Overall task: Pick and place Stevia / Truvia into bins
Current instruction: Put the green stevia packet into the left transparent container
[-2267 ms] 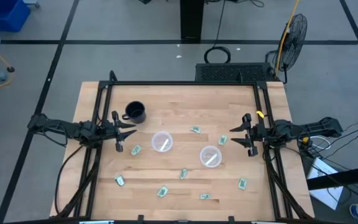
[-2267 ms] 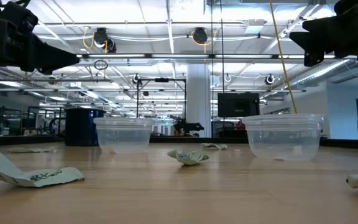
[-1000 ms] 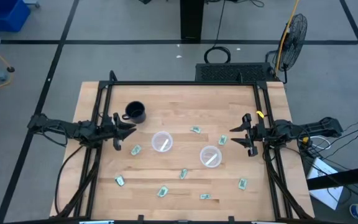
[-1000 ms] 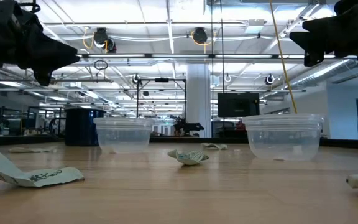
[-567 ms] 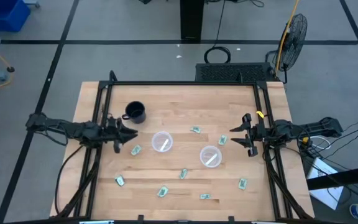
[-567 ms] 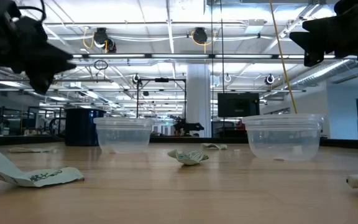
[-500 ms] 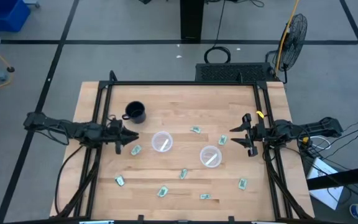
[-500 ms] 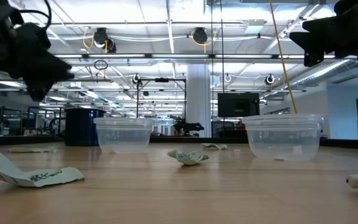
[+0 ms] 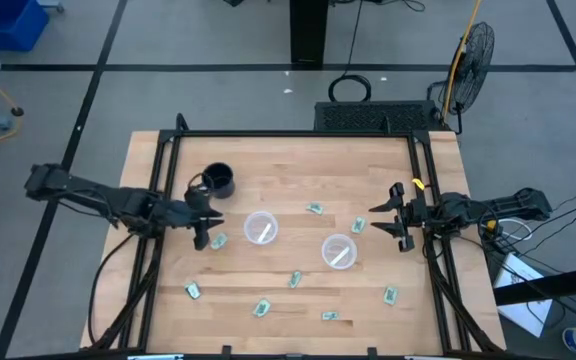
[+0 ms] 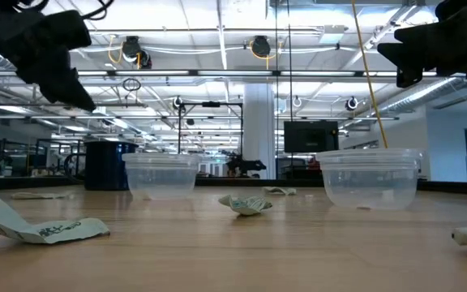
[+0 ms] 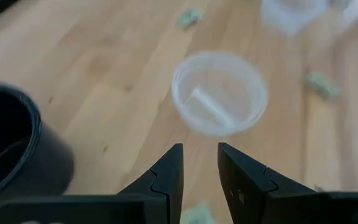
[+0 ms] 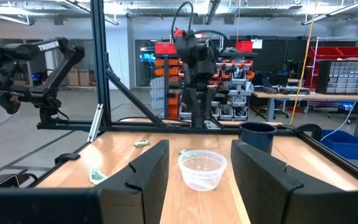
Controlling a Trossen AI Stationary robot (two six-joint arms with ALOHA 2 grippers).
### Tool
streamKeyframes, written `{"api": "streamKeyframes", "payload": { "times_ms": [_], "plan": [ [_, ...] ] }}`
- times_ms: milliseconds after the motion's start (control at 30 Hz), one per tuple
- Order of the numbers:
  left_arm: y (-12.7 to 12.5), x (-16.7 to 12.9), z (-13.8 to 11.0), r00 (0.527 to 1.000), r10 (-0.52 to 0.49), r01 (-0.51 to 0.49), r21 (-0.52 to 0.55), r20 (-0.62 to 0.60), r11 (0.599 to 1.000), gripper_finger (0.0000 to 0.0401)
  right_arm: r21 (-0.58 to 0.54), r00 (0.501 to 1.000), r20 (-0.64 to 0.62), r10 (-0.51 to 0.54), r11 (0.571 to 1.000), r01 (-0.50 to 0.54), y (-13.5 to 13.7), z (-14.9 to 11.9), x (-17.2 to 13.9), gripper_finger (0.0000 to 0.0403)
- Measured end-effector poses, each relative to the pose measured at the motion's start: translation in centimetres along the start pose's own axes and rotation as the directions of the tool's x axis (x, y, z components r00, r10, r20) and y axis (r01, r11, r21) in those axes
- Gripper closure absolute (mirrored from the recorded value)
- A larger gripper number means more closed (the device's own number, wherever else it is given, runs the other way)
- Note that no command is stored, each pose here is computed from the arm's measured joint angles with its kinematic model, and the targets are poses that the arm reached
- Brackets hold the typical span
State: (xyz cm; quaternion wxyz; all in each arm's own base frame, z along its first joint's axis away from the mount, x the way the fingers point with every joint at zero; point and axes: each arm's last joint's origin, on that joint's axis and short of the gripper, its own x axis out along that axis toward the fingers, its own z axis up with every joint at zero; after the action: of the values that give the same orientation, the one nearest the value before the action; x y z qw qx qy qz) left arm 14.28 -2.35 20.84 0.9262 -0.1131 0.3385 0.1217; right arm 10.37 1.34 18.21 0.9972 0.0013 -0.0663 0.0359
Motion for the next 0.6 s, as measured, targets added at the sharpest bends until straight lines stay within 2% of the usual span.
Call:
{"api": "streamKeyframes", "payload": {
  "times_ms": [267, 600],
  "plan": [
    [-0.3, 2.6, -1.2, 0.986, 0.076, -0.082, -0.037, -0.148, 0.996, 0.0298, -0.007, 1.000, 0.000, 0.000, 1.000, 0.000, 0.0, 0.0, 0.0, 0.0236],
    [-0.6, 5.1, -3.4, 0.930, 0.070, -0.152, -0.203, -0.361, 0.967, 0.0298, 0.002, 0.999, 0.034, -0.001, 1.000, 0.001, 0.0, 0.3, 0.0, 0.0236]
  ]
}}
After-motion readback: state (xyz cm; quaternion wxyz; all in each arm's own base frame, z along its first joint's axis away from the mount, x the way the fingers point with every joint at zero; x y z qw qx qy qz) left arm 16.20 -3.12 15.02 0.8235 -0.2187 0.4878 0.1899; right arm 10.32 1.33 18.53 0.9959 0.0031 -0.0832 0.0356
